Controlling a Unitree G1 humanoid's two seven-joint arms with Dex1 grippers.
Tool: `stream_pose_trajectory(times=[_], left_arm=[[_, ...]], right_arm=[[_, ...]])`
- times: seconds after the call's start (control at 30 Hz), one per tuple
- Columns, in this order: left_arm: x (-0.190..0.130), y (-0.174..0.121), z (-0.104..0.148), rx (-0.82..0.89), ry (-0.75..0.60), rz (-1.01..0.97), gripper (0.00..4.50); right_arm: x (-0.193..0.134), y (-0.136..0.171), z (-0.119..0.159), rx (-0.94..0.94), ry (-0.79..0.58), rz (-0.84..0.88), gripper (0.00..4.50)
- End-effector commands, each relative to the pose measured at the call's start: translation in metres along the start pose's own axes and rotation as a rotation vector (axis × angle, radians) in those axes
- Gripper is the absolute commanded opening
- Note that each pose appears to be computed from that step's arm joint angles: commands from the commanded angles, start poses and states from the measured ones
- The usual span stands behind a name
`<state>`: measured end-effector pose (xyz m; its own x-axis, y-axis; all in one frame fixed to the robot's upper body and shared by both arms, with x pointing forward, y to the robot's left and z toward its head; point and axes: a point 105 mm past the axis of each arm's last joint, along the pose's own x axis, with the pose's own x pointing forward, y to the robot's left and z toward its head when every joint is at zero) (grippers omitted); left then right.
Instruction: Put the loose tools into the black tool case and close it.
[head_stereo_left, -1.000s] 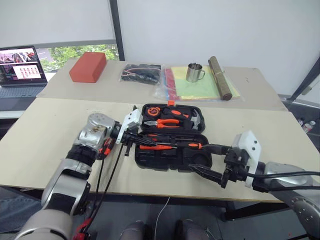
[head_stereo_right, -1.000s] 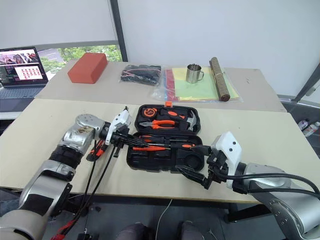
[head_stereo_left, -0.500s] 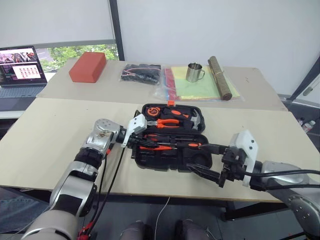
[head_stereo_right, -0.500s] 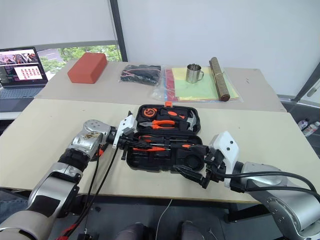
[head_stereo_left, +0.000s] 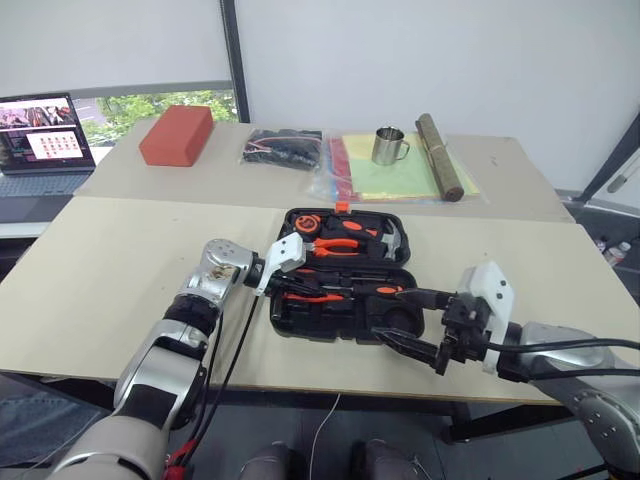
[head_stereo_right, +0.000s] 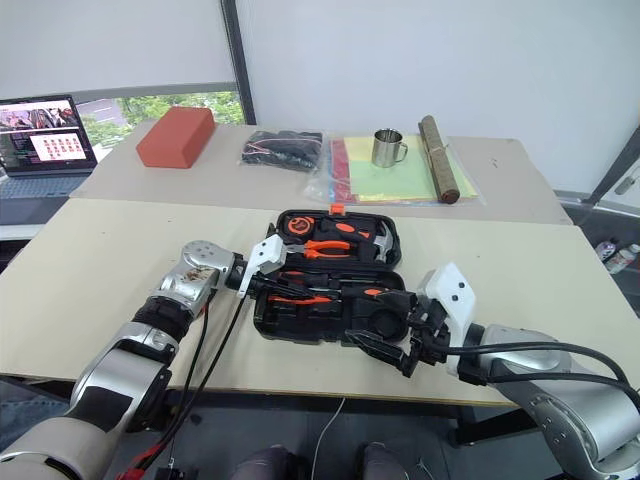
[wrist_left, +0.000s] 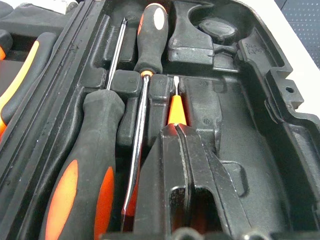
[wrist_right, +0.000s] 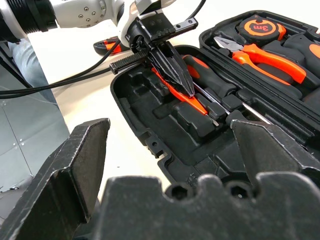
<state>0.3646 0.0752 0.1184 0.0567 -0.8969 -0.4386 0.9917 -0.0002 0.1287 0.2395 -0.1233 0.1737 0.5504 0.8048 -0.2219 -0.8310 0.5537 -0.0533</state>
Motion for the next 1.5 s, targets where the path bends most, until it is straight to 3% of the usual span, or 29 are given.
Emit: stream_pose_trajectory(times=[0.03,0.23,0.33,0.43,0.57,0.67,0.77,0.87,1.03,1.4,1.5], left_arm=[[-0.003,-0.007,-0.029,-0.022,0.115,-0.002,0.02],[-0.015,0.001,-0.019,-0.043,0.057,0.063,0.02],[-0.05,0.002,0.008,-0.076,-0.072,0.147,0.72],[-0.106,-0.013,0.024,-0.136,-0.172,0.332,1.95],[-0.157,-0.043,0.004,-0.264,-0.156,0.598,3.39],[-0.191,-0.075,-0.028,-0.373,-0.074,0.799,4.45],[-0.21,-0.103,-0.05,-0.439,0.025,0.93,4.48],[-0.214,-0.103,-0.054,-0.496,0.039,0.992,4.48],[-0.193,-0.082,-0.051,-0.597,0.012,0.959,4.48],[-0.163,-0.03,-0.075,-0.629,0.222,0.953,4.48],[-0.159,-0.024,-0.076,-0.61,0.22,0.932,3.78]], right_arm=[[0.001,-0.002,0.011,-0.042,-0.036,0.008,4.5],[0.006,-0.004,0.017,-0.063,-0.043,0.04,4.5],[0.01,-0.004,0.023,-0.078,-0.053,0.07,4.5],[0.015,-0.003,0.033,-0.111,-0.066,0.132,4.5],[0.02,0.0,0.038,-0.152,-0.067,0.199,4.5],[0.024,0.001,0.039,-0.174,-0.061,0.251,4.5],[0.028,0.001,0.038,-0.19,-0.05,0.286,4.5],[0.03,0.0,0.038,-0.192,-0.051,0.306,4.5],[0.035,-0.001,0.037,-0.199,-0.055,0.302,4.5],[0.035,0.001,0.035,-0.204,-0.066,0.253,4.5],[0.033,0.002,0.033,-0.198,-0.069,0.232,4.5]])
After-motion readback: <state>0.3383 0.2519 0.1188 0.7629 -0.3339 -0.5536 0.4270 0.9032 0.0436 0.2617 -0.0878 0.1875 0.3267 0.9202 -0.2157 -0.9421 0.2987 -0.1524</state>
